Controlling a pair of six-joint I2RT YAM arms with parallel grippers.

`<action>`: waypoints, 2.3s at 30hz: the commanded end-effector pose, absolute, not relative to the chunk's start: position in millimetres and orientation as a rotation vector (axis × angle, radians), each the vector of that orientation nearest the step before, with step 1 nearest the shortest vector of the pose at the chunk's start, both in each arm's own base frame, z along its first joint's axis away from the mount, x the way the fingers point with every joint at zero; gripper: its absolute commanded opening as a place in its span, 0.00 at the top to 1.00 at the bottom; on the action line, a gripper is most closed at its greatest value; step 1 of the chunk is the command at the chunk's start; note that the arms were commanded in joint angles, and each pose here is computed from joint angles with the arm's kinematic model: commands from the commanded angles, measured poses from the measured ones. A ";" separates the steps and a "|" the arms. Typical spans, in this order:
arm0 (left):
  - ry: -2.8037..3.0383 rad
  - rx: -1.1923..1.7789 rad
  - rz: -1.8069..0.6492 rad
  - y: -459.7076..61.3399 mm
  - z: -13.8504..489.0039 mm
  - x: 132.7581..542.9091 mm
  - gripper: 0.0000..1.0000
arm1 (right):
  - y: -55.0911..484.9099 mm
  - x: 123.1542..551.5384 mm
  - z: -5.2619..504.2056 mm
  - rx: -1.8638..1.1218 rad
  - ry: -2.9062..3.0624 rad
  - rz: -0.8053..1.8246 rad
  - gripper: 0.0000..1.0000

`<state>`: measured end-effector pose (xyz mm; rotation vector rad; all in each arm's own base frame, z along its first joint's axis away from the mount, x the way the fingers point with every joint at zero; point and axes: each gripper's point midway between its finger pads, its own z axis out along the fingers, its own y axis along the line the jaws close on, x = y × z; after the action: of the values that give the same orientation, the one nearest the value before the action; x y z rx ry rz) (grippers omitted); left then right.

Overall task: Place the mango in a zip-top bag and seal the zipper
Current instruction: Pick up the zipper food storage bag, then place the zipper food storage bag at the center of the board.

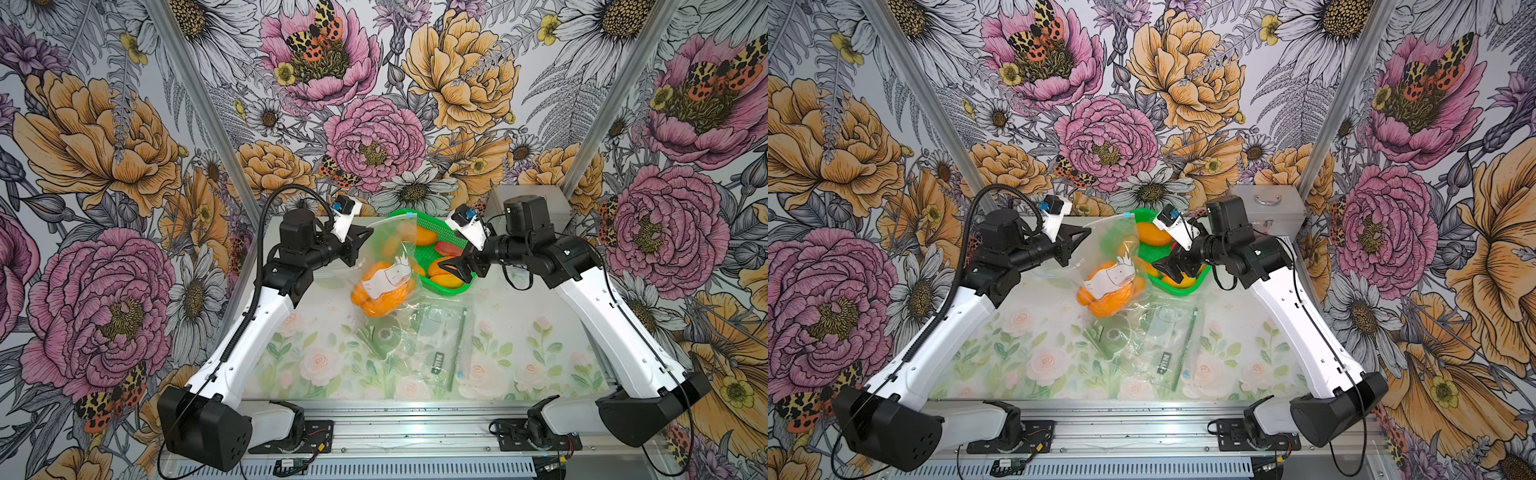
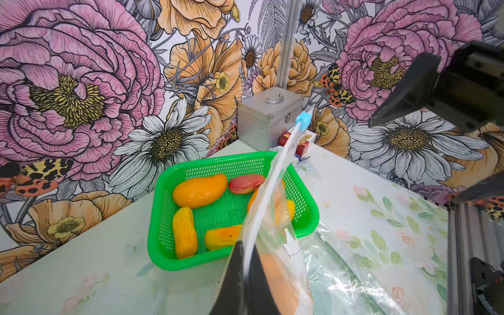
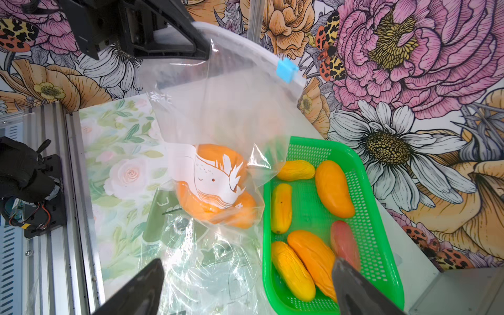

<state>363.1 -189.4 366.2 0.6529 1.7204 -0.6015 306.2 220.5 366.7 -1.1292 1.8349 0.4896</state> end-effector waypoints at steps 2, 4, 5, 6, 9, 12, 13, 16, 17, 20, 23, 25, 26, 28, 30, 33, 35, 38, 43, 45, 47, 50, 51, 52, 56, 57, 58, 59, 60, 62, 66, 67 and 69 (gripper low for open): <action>1.664 0.422 -0.471 -153.1 409.3 384.7 1.00 | 214.5 299.2 400.8 -1.015 1.767 0.476 0.01; 1.660 0.361 -0.435 -142.0 416.0 392.0 1.00 | 208.0 306.0 404.5 -0.930 1.787 0.442 0.01; 1.658 0.336 -0.421 -137.5 419.3 395.4 1.00 | 203.3 309.9 406.4 -0.878 1.802 0.423 0.01; 1.658 0.304 -0.408 -132.1 422.7 399.4 1.00 | 199.1 314.1 407.6 -0.826 1.820 0.409 0.01; 1.657 0.236 -0.364 -119.2 428.7 409.7 1.00 | 187.5 322.4 410.7 -0.695 1.859 0.374 0.01; 1.655 0.189 -0.298 -107.6 435.4 415.9 1.00 | 175.1 331.0 409.3 -0.556 1.898 0.344 0.01; 1.654 0.177 -0.278 -104.2 436.7 417.4 1.00 | 172.9 332.9 406.8 -0.532 1.909 0.337 0.01; 1.661 0.148 -0.247 -95.6 433.4 425.0 1.00 | 164.1 338.9 398.9 -0.446 1.947 0.305 0.01; 1.663 0.136 -0.239 -92.9 429.5 428.4 1.00 | 162.2 340.4 395.5 -0.420 1.959 0.302 0.01; 1.653 0.109 -0.238 -88.1 413.3 437.6 1.00 | 161.7 345.5 384.9 -0.375 1.985 0.310 0.01; 1.629 0.076 -0.238 -85.1 395.1 443.6 1.00 | 164.6 350.7 375.1 -0.357 2.011 0.320 0.01; 1.615 0.045 -0.216 -79.7 383.9 447.6 1.00 | 165.9 353.7 369.0 -0.351 2.027 0.317 0.01; 1.608 0.025 -0.204 -76.7 378.3 449.5 1.00 | 165.9 355.6 367.8 -0.344 2.030 0.314 0.01; 1.583 -0.021 -0.172 -67.7 371.5 452.7 1.00 | 167.7 357.9 364.7 -0.344 2.038 0.316 0.01; 1.569 -0.061 -0.151 -59.5 366.0 456.2 1.00 | 169.2 359.4 362.0 -0.345 2.044 0.318 0.01; 1.568 -0.091 -0.135 -53.5 360.5 463.2 1.00 | 170.2 361.7 358.1 -0.344 2.052 0.313 0.01; 1.577 -0.106 -0.121 -49.2 356.3 469.9 1.00 | 169.4 363.7 355.3 -0.338 2.058 0.304 0.01; 1.583 -0.124 -0.098 -43.5 353.4 480.8 1.00 | 167.3 366.7 352.0 -0.325 2.067 0.284 0.01; 1.572 -0.136 -0.077 -40.7 356.5 497.7 1.00 | 165.4 372.6 348.7 -0.309 2.075 0.258 0.01; 1.579 -0.125 -0.089 -44.2 354.3 506.1 1.00 | 165.8 375.2 346.6 -0.306 2.080 0.251 0.01; 1.599 -0.108 -0.125 -52.2 346.5 516.7 1.00 | 166.1 378.3 343.4 -0.302 2.088 0.244 0.01; 1.643 -0.104 -0.179 -61.2 325.9 532.8 1.00 | 167.9 382.2 339.1 -0.298 2.100 0.243 0.01; 1.656 -0.108 -0.189 -63.7 318.9 537.7 1.00 | 168.4 383.3 337.1 -0.298 2.105 0.243 0.01; 1.668 -0.112 -0.199 -65.8 312.2 543.4 1.00 | 168.9 384.2 336.4 -0.296 2.107 0.244 0.01; 1.731 -0.117 -0.247 -73.6 279.7 566.7 1.00 | 171.2 385.4 332.5 -0.296 2.117 0.255 0.01; 1.753 -0.118 -0.258 -76.1 267.4 572.7 1.00 | 171.4 385.2 331.3 -0.294 2.121 0.257 0.01; 1.777 -0.122 -0.269 -78.2 255.3 578.0 1.00 | 171.3 385.0 330.6 -0.293 2.123 0.258 0.01; 1.791 -0.128 -0.277 -79.4 249.0 581.8 0.99 | 171.2 384.4 330.5 -0.291 2.123 0.260 0.01; 1.800 -0.130 -0.283 -79.9 244.4 584.3 0.98 | 171.4 383.9 330.3 -0.291 2.123 0.261 0.01; 1.813 -0.130 -0.295 -81.9 239.6 587.4 0.91 | 171.2 382.3 330.2 -0.293 2.123 0.263 0.01; 1.797 -0.124 -0.314 -84.8 249.4 585.8 0.56 | 170.2 380.4 331.7 -0.293 2.118 0.264 0.01; 1.790 -0.128 -0.314 -84.1 253.1 584.2 0.46 | 169.6 380.5 331.6 -0.290 2.119 0.261 0.01; 1.773 -0.124 -0.311 -83.0 263.5 579.8 0.32 | 168.6 380.3 331.4 -0.281 2.120 0.257 0.01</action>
<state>583.4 -86.8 221.9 -0.1292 1.8550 -0.2922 381.0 168.2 322.4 -0.3057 2.1526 0.2467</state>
